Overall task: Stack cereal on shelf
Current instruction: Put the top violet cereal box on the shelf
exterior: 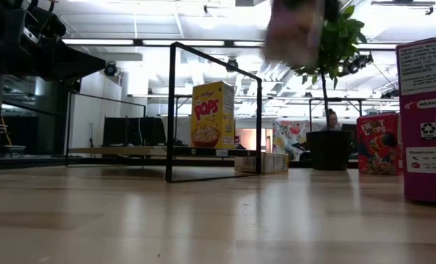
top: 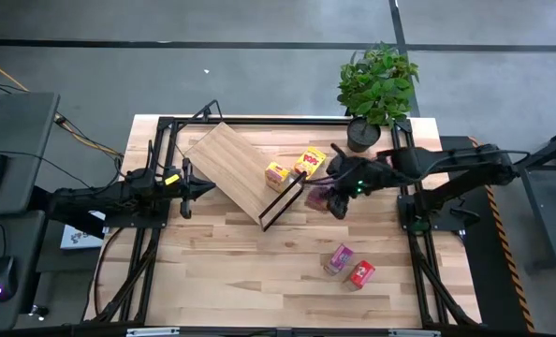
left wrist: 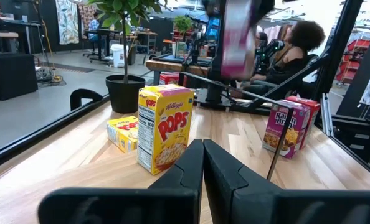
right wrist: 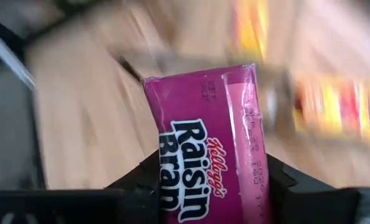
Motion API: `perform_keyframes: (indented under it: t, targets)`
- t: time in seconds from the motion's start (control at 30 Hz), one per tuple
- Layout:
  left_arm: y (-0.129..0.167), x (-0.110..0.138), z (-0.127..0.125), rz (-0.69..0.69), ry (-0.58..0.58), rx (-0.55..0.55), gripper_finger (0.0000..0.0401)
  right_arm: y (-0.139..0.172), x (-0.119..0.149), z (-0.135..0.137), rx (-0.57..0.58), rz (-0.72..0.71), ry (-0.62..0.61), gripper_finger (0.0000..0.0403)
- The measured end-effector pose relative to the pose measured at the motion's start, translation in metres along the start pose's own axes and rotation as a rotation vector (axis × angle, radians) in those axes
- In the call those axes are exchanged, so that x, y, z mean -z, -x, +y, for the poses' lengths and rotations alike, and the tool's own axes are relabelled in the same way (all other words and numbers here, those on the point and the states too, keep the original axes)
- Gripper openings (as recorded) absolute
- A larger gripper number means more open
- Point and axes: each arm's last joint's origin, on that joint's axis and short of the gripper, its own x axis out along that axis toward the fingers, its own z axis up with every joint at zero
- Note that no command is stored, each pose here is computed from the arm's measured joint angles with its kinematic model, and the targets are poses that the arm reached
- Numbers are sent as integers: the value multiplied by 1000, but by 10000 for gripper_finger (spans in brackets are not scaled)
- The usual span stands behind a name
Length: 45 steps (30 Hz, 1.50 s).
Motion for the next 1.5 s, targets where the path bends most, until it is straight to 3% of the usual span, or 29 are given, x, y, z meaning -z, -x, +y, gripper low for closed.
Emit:
perform_keyframes:
  t: [0.1,0.23,0.37,0.6,0.73,0.97,1.23,1.5]
  targets:
    - [0,0,0,0,0,0,3,1,-24,13,-33,-205,97,138]
    - [0,0,0,0,0,0,3,-26,-53,18,-29,-339,203,138]
    - [0,0,0,0,0,0,3,-70,-84,14,63,-336,261,138]
    - [0,0,0,0,0,0,3,-138,-127,-2,267,-208,266,138]
    - [0,0,0,0,0,0,3,-173,-136,-16,327,-130,214,138]
    - [0,0,0,0,0,0,3,-212,-135,-32,295,-58,117,138]
    - [0,0,0,0,0,0,3,-226,-128,-41,294,-10,33,138]
    - [0,0,0,0,0,0,3,-226,-127,-39,248,4,30,138]
